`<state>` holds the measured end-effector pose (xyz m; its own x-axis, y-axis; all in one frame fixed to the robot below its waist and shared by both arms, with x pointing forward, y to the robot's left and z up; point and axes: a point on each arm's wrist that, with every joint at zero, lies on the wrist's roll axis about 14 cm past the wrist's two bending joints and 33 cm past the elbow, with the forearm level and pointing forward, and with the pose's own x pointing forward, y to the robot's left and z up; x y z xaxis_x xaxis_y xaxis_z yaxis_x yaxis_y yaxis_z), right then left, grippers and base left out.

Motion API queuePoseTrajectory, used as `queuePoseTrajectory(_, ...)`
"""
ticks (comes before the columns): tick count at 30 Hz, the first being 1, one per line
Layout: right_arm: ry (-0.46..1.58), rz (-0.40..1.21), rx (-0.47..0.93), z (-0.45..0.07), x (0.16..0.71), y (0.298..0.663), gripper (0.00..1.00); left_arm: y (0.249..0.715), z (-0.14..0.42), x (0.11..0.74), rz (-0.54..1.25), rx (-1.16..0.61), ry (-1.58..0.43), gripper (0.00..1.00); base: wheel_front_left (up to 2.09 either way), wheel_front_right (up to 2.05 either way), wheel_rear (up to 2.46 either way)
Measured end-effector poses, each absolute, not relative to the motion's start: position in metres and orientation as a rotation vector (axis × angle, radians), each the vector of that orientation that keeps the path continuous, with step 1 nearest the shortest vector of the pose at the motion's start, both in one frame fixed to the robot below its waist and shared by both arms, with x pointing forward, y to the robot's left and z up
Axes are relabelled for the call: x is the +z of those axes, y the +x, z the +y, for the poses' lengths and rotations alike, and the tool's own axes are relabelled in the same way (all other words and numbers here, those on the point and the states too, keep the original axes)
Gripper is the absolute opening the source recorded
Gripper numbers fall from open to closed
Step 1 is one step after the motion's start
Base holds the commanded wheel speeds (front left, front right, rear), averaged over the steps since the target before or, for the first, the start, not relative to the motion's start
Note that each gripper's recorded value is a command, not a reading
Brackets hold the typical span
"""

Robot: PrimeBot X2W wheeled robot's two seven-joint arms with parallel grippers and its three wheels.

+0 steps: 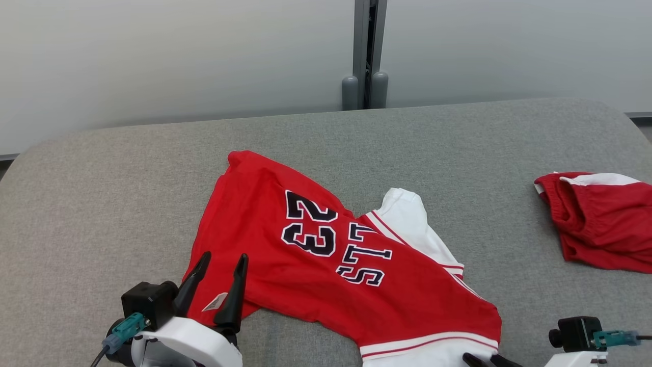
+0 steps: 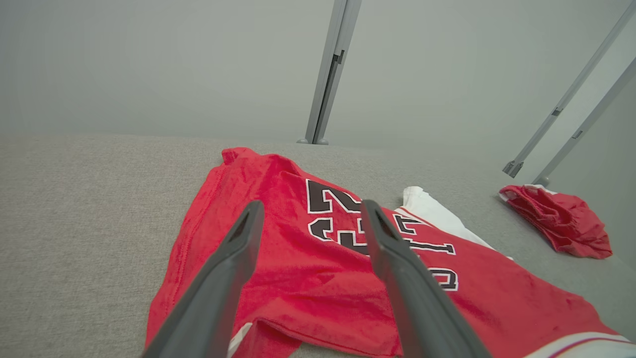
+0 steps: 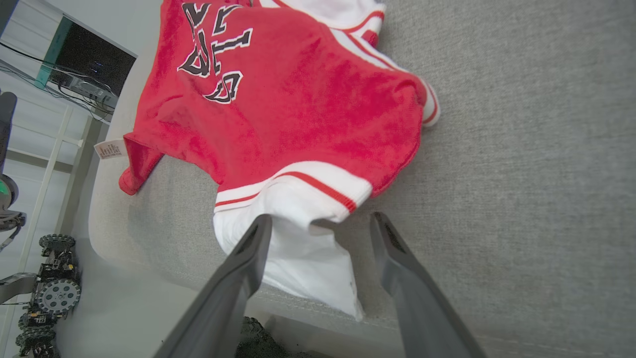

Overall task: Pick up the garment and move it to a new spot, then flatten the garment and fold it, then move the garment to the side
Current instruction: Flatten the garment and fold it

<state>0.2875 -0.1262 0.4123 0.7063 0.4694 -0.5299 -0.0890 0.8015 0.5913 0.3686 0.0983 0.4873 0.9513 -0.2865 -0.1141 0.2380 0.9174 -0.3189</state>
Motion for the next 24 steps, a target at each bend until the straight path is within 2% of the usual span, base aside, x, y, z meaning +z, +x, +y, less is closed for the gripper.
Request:
queuePoseTrajectory(16,0.481,0.583,0.203,-0.161,0.431,0.323,1.00,0.368,0.102,0.481,0.178,-0.259,-0.308,1.00,0.00,0.00,0.00)
queuePoseTrajectory(24,0.455,0.698,0.183,-0.164,0.407,0.338,1.00,0.373,0.104,0.478,0.189,-0.252,-0.309,1.00,0.00,0.00,0.00)
